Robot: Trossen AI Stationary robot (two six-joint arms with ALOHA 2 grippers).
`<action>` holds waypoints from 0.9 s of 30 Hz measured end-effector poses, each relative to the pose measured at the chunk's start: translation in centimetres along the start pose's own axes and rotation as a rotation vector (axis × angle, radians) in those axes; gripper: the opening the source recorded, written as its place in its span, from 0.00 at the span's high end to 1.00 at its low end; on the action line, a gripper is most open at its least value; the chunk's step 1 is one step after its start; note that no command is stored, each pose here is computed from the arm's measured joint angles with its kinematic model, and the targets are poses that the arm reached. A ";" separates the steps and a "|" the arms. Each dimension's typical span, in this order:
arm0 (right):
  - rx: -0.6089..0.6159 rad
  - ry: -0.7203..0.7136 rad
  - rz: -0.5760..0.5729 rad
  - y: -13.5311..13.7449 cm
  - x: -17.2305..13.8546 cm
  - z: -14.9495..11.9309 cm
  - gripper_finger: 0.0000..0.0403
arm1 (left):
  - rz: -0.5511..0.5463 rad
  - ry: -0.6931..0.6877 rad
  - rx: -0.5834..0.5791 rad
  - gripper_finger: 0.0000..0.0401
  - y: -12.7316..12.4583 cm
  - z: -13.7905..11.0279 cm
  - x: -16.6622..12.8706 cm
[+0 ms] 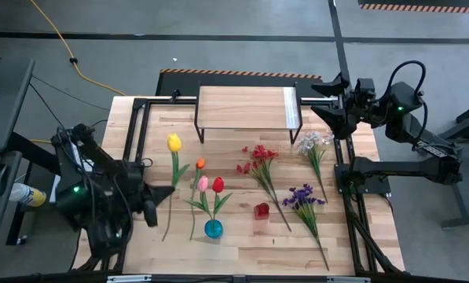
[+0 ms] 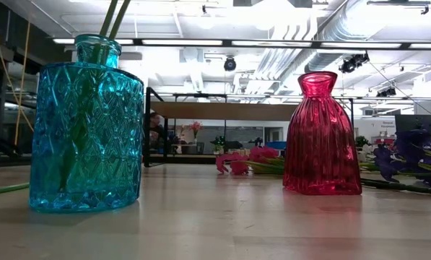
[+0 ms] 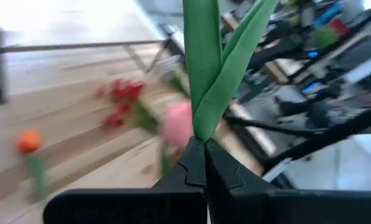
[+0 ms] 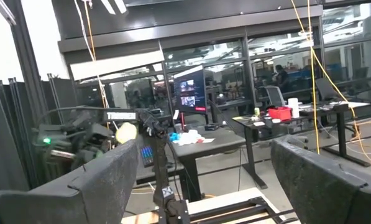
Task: Pick and place flowers into a vace then onto a shelf
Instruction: Put the yellow tulip into the blue transparent vase
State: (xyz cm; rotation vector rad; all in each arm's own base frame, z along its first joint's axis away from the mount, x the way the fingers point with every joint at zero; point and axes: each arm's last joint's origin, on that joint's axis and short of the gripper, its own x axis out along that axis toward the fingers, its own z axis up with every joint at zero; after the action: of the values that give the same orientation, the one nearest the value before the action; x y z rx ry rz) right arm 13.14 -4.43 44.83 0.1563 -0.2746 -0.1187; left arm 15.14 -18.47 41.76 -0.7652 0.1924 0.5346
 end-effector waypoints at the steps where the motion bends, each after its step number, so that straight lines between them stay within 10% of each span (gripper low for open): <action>1: 0.000 0.000 0.001 0.0 0.0 0.0 0.12 | -0.030 -0.021 -0.004 0.94 -0.6 -0.3 -0.1; 12: -0.017 -0.010 -0.003 0.0 0.0 0.1 0.12 | -0.133 -0.183 0.103 0.94 -5.6 -5.6 1.0; 27: -0.010 -0.004 -0.007 0.0 0.0 0.0 0.12 | -0.024 -0.389 0.586 0.94 -8.6 -14.3 3.9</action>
State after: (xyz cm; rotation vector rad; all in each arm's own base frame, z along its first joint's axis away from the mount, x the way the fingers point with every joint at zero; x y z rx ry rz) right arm 13.14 -4.46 44.85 0.1470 -0.2778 -0.1275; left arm 23.35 -32.10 35.46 -0.0870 -0.0260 0.5567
